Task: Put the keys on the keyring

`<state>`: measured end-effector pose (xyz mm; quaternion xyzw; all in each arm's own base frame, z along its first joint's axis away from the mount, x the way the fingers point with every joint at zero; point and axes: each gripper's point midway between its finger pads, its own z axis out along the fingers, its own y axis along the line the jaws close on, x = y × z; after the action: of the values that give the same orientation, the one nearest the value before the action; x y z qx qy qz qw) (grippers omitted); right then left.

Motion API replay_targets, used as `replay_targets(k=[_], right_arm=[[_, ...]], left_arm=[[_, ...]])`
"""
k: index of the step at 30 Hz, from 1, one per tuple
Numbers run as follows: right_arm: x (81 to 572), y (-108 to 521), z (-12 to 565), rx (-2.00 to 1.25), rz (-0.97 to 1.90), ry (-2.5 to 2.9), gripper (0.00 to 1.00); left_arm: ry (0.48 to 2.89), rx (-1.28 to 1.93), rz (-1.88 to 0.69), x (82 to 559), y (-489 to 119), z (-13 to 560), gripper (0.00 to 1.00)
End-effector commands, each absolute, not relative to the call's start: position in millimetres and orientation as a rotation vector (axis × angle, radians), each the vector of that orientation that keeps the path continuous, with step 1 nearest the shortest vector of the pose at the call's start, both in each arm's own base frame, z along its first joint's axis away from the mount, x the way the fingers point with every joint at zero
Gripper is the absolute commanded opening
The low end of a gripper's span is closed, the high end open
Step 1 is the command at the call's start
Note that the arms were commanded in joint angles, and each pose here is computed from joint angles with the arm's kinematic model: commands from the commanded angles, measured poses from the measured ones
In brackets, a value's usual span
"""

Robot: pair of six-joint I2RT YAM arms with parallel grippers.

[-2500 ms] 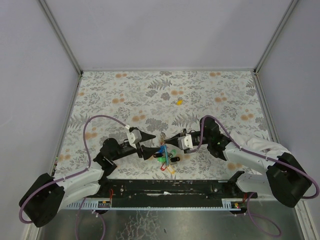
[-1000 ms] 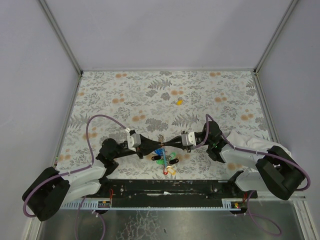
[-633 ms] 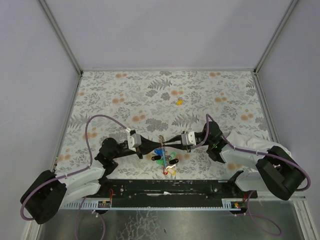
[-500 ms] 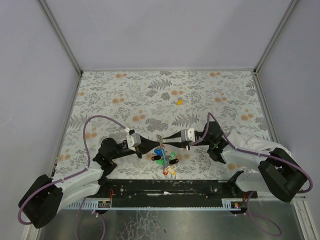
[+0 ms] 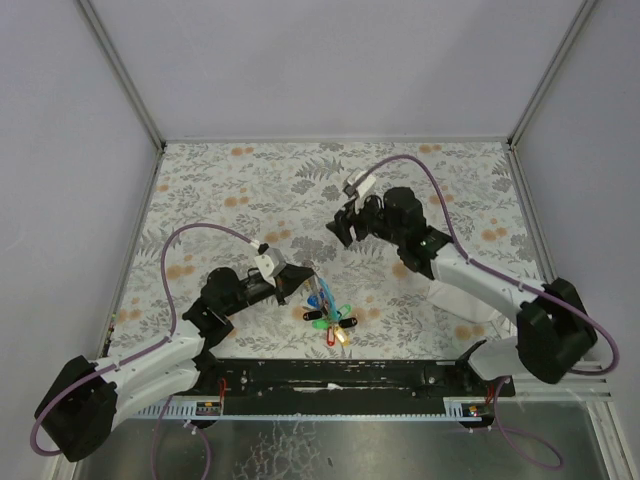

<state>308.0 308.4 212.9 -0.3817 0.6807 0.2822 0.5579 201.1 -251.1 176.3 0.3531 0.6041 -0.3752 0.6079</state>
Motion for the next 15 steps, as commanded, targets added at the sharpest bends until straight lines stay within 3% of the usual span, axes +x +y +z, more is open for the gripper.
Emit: replay_targets(k=[1,15], right_arm=[[370.6,256.5,170.4,-0.65,0.423,1.942,0.74],[485.6,221.7,91.2,-0.207,0.509,2.282,0.59]], left_arm=[[1.443,0.702,-0.787,221.3,-241.5,190.0,0.0],[1.513,0.714,-0.776,224.6,-244.1,178.1,0.0]])
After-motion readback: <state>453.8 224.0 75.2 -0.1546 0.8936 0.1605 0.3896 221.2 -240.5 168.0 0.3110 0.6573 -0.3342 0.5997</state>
